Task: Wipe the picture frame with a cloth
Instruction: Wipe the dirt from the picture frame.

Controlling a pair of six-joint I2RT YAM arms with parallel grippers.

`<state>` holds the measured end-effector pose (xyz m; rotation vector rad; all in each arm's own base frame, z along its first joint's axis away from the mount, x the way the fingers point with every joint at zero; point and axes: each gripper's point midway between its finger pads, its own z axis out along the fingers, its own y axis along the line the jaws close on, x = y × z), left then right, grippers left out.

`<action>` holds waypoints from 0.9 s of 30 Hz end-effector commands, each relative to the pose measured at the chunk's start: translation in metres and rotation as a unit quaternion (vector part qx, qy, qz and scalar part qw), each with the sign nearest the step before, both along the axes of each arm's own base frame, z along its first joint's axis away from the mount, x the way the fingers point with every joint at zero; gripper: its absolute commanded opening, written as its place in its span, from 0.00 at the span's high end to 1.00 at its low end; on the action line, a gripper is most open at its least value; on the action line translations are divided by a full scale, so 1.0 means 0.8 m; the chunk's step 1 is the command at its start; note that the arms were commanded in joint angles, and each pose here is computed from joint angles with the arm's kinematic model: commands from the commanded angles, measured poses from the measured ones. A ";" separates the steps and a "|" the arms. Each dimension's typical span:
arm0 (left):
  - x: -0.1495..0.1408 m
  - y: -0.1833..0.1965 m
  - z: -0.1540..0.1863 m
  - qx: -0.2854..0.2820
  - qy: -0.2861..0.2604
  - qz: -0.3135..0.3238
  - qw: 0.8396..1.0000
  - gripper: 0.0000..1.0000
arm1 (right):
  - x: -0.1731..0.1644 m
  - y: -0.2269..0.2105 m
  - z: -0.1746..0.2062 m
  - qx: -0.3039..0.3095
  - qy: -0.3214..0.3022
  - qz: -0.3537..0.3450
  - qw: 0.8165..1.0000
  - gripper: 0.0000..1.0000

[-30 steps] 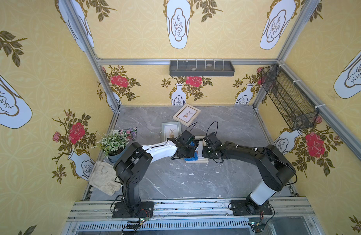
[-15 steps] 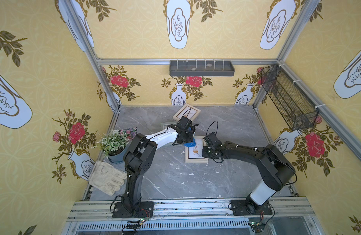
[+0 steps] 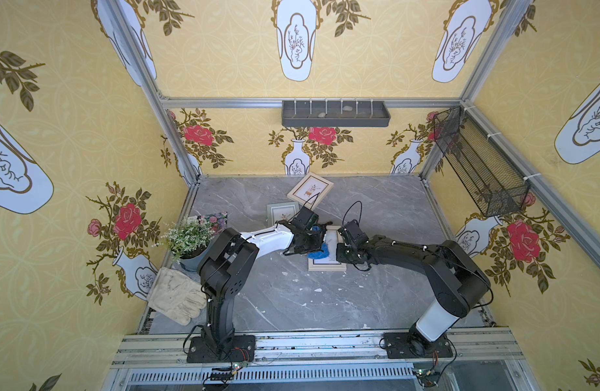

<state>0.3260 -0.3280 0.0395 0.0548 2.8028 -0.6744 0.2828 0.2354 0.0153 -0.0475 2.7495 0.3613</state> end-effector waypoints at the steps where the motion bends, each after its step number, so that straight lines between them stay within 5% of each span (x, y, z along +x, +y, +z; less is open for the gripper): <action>1: -0.024 -0.028 0.002 -0.008 0.024 -0.021 0.999 1.00 | -0.028 -0.034 -0.024 -0.062 0.047 -0.016 0.997 0.89; 6: -0.052 -0.049 -0.005 -0.022 0.046 -0.038 0.998 1.00 | -0.028 -0.029 -0.026 -0.060 0.047 -0.014 0.997 0.89; 15: -0.064 0.090 -0.015 0.069 0.028 0.039 0.996 1.00 | -0.028 -0.038 -0.027 -0.070 0.046 -0.015 0.996 0.89; 23: -0.062 -0.009 -0.011 0.025 0.030 -0.020 0.999 1.00 | -0.027 -0.032 -0.025 -0.063 0.044 -0.016 0.997 0.89; 27: -0.048 -0.015 -0.012 0.032 0.025 -0.020 0.999 1.00 | -0.028 -0.024 -0.024 -0.061 0.044 -0.007 0.997 0.89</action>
